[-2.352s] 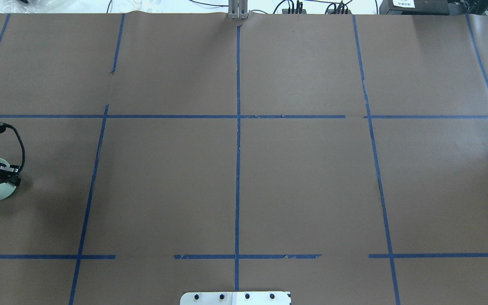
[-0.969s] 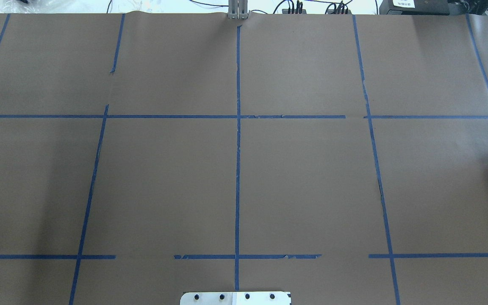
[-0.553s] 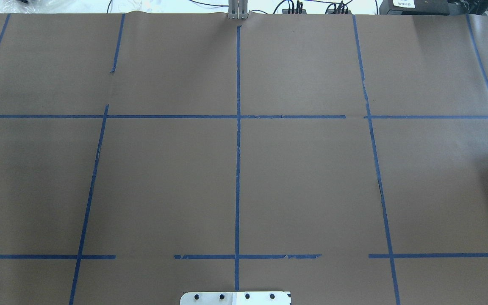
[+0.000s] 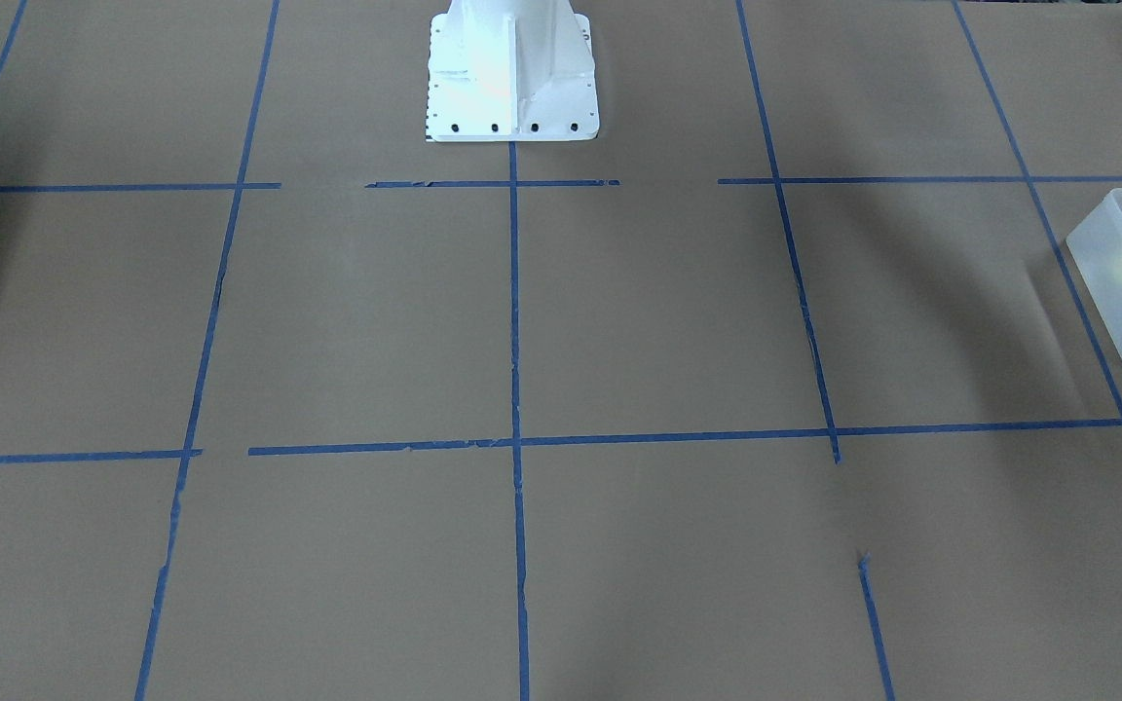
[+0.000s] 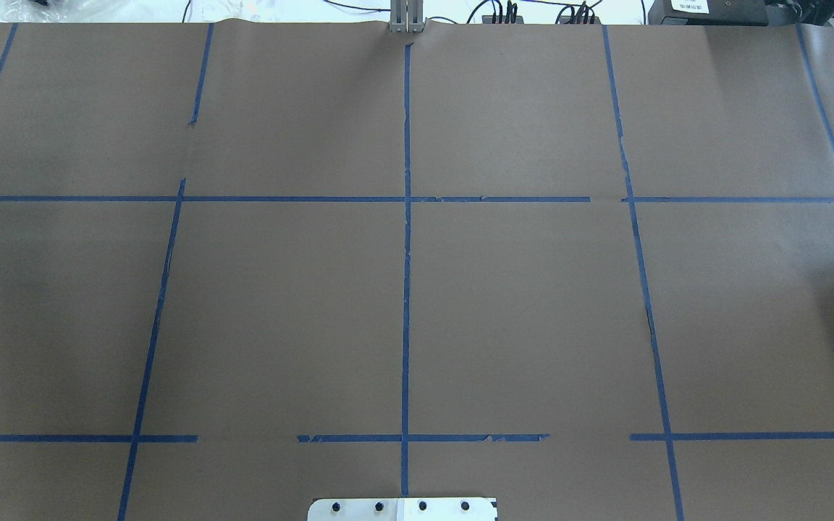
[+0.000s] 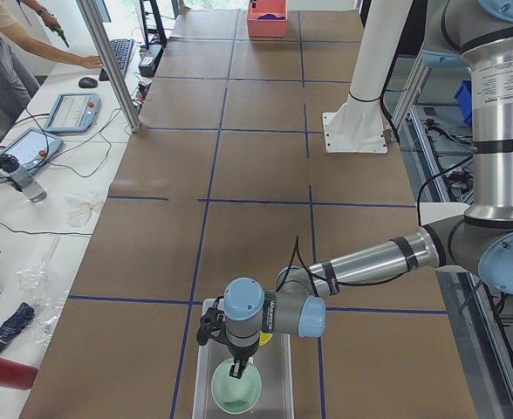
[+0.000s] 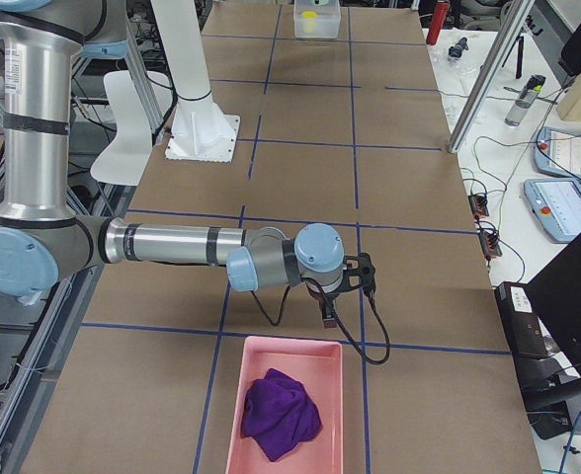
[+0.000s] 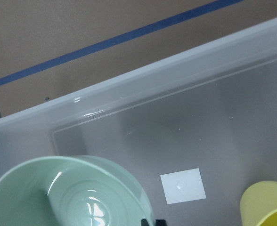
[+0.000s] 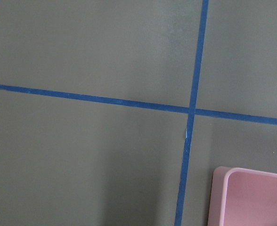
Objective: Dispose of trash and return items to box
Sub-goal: 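Place the pale green bowl into the clear bin with the left gripper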
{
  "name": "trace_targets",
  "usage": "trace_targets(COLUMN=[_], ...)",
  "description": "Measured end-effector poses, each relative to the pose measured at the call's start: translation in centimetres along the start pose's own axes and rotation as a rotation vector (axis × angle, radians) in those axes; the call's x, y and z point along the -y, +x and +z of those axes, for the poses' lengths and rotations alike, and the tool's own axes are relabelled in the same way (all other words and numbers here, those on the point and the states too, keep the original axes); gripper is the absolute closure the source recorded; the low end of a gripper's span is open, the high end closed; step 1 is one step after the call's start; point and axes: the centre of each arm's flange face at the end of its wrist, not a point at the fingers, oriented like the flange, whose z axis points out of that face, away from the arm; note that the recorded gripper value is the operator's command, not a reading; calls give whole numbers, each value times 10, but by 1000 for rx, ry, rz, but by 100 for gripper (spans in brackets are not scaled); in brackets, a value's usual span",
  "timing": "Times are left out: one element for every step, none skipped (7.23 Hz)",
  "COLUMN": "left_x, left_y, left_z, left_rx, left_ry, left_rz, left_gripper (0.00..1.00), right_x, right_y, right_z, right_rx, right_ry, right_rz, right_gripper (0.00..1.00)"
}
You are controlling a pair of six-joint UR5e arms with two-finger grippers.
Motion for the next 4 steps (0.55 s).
trace_targets(left_x=[-1,-1,-1,0], left_y=[1,1,2,3], left_z=[2,3,3,1], left_rx=[-15,-21,-23,-23], left_ry=[-2,-4,-1,5], left_rz=[-3,-3,0,6], left_gripper=[100,1,0,0], right_x=[0,-1,-1,-1], right_y=[0,0,0,0], right_z=[1,1,2,2], right_rx=[0,1,2,2], right_ry=[-2,-3,-4,-5], right_rz=[1,1,1,2], right_gripper=[0,0,0,0])
